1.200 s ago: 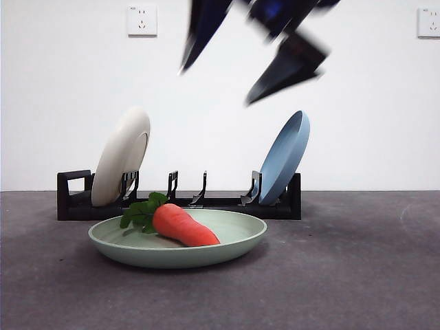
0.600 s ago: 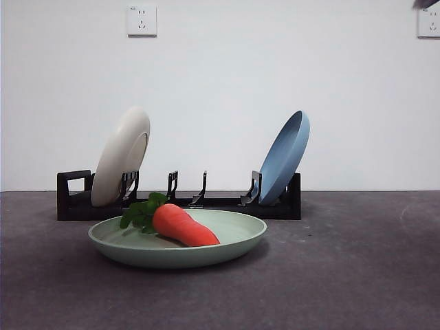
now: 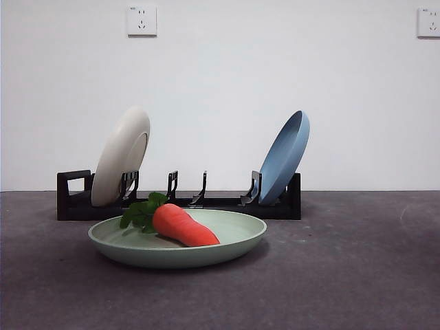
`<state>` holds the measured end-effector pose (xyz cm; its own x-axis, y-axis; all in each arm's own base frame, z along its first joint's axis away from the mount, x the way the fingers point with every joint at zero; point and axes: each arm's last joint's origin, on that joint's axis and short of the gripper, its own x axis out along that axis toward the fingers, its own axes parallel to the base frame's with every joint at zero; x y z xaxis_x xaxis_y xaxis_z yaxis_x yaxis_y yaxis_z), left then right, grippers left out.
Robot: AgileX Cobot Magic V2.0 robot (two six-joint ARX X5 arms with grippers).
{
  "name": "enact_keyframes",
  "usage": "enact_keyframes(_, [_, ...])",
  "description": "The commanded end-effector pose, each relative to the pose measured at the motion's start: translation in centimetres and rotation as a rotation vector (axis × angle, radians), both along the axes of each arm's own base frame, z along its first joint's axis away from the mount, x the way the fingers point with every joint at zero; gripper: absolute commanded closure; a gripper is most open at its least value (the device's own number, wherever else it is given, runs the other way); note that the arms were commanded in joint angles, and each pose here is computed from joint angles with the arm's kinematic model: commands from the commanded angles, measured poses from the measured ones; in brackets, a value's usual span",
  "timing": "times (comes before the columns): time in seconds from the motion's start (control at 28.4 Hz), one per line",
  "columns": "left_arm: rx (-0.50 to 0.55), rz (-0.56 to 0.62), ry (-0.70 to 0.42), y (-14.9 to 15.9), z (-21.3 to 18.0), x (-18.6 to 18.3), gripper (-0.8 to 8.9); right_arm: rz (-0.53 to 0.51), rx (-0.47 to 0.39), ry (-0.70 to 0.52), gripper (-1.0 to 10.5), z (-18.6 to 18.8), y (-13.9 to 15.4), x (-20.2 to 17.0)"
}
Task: Take the green plate from the plate rack,put the plate on the table,take the carrot from the table,put the carrot in the plate
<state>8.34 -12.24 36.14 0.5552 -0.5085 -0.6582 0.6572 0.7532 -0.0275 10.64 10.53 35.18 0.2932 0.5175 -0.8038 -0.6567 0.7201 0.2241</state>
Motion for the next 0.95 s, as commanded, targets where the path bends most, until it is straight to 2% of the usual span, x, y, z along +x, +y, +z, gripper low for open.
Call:
enact_keyframes(0.04, [0.005, -0.006, -0.010, 0.0, 0.0, 0.0, 8.17, 0.005, 0.001, -0.007, 9.5, -0.1, 0.0, 0.0])
enact_keyframes(0.6, [0.011, -0.013, -0.021, 0.0, 0.1, 0.0, 8.17, 0.004, 0.004, -0.010, 9.5, 0.0, -0.1, -0.1])
enact_keyframes(0.67, [0.016, -0.008, -0.059, 0.1, 0.3, 0.1, 8.17, 0.005, 0.004, -0.010, 9.5, 0.0, -0.1, -0.1])
enact_keyframes(0.81, [0.035, 0.120, -0.290, 1.8, 1.8, 0.8, 8.17, 0.005, 0.004, -0.010, 9.5, 0.0, -0.1, -0.1])
enact_keyframes(0.95, [-0.055, 0.237, -0.455, 4.8, 3.9, 1.2, 8.17, 0.004, 0.005, -0.012, 9.5, 0.0, -0.1, -0.2])
